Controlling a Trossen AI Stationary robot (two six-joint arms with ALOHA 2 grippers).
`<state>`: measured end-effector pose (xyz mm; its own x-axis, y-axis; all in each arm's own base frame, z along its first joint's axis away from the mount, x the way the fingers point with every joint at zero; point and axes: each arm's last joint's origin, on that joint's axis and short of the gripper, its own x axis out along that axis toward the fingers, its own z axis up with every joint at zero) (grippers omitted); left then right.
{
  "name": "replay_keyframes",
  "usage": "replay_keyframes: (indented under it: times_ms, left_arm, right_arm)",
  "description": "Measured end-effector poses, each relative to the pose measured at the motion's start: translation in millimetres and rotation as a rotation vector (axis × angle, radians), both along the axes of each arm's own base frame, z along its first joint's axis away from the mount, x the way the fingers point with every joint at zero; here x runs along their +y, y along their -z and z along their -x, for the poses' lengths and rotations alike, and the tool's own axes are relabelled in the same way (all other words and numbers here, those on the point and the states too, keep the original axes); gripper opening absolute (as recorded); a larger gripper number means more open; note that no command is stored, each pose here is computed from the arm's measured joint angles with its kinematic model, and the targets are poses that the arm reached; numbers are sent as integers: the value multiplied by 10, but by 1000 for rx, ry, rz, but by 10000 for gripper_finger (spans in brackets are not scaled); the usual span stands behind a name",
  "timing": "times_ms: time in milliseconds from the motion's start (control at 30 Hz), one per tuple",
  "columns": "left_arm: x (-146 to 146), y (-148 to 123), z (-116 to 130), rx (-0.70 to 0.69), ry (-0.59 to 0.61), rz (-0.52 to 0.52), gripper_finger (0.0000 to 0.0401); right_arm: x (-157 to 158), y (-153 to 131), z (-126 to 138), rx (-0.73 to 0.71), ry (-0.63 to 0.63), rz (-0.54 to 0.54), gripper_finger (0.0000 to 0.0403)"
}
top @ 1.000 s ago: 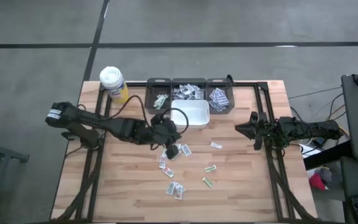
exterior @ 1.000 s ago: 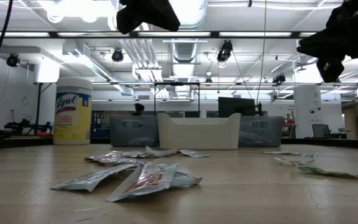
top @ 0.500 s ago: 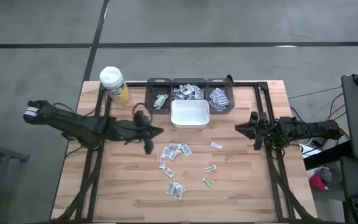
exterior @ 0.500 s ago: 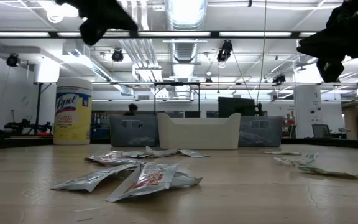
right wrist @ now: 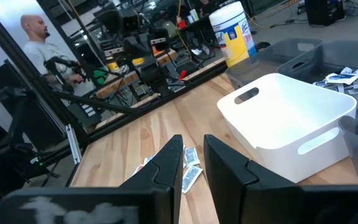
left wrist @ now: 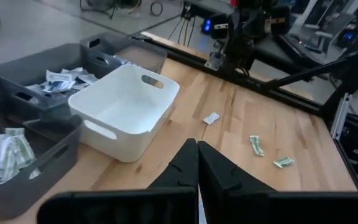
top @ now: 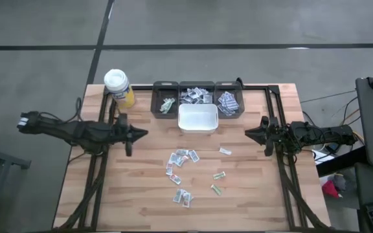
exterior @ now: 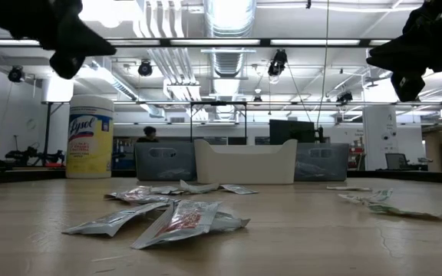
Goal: Pick & Place First Aid Supplies
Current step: Put the top green bandage pack into the left black bin
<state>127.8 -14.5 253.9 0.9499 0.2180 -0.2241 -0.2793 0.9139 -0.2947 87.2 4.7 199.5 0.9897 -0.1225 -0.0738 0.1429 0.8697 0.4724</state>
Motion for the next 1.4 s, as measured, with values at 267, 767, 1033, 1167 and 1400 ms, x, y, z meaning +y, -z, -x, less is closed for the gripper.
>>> replay_keyframes:
  times_ms: [267,767,1033,1167,1400]
  left_arm:
    - [66,249,330,-113,19,-28,0]
    - [73,639,433,-138,72,-36,0]
    - [64,821,381,-85,69,-32,0]
    - [62,832,374,-70,69,-35,0]
    - [59,850,363,-53,72,-37,0]
  right_arm:
    - [0,0,0,0,0,0,63]
    - [-1,-191,4,-230,-4,-293,63]
    - [9,-528,102,-508,-66,25,63]
    - [7,-670,116,-429,-64,72,63]
    - [24,-1028,-4,-83,-86,108,63]
